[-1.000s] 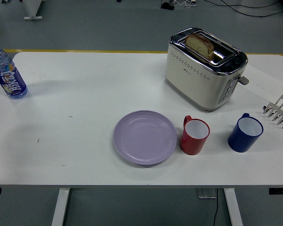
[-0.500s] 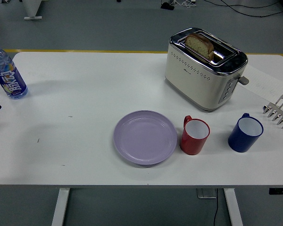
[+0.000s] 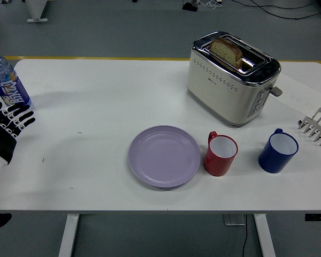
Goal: Push plate across desktop
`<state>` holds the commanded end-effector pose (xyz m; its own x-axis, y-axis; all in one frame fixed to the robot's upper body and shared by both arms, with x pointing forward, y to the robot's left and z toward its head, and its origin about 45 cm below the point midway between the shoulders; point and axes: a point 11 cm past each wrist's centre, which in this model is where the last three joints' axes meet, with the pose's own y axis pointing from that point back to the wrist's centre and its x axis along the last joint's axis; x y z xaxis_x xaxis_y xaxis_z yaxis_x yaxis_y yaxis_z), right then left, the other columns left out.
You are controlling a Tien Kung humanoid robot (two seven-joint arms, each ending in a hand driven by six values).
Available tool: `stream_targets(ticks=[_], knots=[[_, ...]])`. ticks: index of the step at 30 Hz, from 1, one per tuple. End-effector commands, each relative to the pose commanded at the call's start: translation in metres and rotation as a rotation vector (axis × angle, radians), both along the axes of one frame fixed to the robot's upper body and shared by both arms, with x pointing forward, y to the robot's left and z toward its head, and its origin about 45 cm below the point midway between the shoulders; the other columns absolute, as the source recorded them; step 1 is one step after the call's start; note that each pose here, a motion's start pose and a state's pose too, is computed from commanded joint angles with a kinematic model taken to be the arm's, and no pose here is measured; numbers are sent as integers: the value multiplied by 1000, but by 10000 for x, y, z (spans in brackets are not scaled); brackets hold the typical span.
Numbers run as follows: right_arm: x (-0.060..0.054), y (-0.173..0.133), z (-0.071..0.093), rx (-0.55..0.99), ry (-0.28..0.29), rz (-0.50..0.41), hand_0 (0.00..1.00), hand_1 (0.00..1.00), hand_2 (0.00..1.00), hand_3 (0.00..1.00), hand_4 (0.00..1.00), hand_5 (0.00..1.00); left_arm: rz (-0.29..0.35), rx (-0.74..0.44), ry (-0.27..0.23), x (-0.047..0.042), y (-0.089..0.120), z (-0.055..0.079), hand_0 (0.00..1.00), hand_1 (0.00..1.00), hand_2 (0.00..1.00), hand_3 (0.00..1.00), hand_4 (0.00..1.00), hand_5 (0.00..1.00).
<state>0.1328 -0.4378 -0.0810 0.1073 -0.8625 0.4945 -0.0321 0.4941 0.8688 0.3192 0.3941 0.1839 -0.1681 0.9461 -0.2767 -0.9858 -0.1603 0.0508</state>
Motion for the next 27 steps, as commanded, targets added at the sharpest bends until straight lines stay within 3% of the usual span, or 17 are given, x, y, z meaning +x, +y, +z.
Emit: stream_targets(ticks=[7,13,18,27], knots=[[-28,0,-7,1,8,3,670,624,702,582,279,170,81,-3,12,-14,47,-63,696,704,701,582,549,998],[-52,8,-16,1,20,13,669,624,702,582,279,171,309,-106,35,-128,215,-189,678,675,670,572,534,998],[-73,5,-22,1,18,4,670,624,702,582,279,171,331,-189,44,-196,267,-279,660,670,661,568,527,998],[-59,0,-18,1,13,5,669,624,702,582,279,170,321,-236,-3,-133,313,-191,654,668,658,568,527,998]])
